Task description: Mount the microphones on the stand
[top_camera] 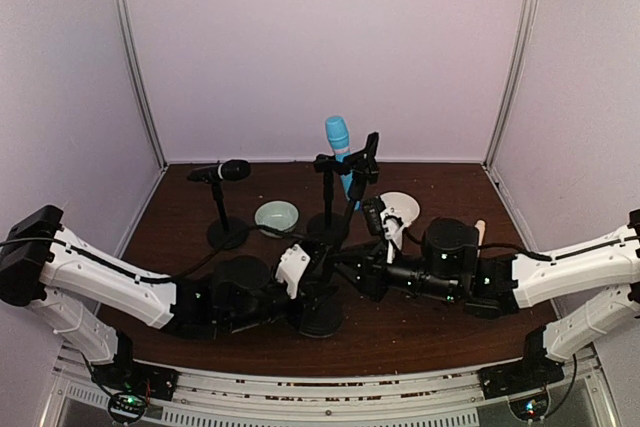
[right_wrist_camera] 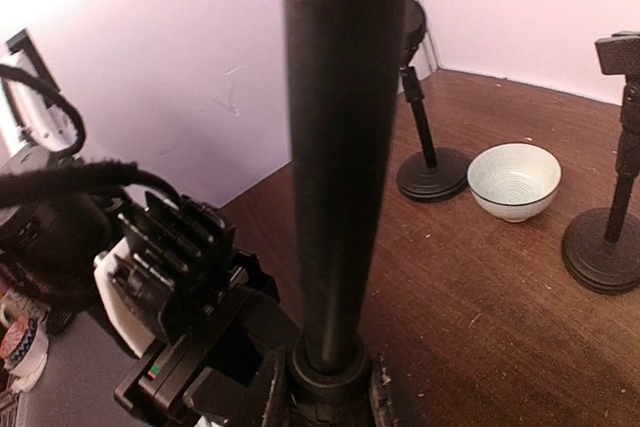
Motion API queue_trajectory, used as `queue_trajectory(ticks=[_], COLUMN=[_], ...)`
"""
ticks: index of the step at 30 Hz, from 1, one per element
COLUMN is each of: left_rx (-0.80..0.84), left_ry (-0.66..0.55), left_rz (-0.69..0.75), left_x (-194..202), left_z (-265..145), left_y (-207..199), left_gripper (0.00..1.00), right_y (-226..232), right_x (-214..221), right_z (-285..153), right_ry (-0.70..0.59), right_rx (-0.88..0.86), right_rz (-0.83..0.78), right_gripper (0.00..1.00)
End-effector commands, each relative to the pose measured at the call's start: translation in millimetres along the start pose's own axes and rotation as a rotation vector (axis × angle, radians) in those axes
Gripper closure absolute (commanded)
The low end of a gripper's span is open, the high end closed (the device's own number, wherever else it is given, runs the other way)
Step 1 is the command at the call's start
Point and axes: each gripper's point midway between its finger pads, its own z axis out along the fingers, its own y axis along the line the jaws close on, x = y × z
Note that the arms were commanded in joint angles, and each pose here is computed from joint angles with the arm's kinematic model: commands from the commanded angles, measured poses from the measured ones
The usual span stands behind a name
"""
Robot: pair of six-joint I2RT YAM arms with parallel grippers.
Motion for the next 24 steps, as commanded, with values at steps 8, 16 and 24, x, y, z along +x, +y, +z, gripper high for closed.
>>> queue_trajectory(ticks=[8, 16, 24], left_rx=[0.458, 0.500, 0.185], left_ry=[-0.226, -0.265, -0.190], left_rz=[0.031, 0.031, -0.021], left_x=[-57.0, -66.3, -55.8], left_z=[-38.6, -43.7, -22.2], left_y=[-76.0, -82.7, -32.1], left_gripper=[1.00, 1.00, 1.00], right_y=[37.0, 0.9, -5.0], right_x=[6.3, -3.5, -15.6], right_z=[-31.2, -27.2, -38.8], right_ry=[-0.045, -0.045, -0.057], right_rx=[-0.383, -0.219, -0.138], right_rz=[-0.318, -0.270, -0.172], right_gripper=[0.94, 0.75, 0.53])
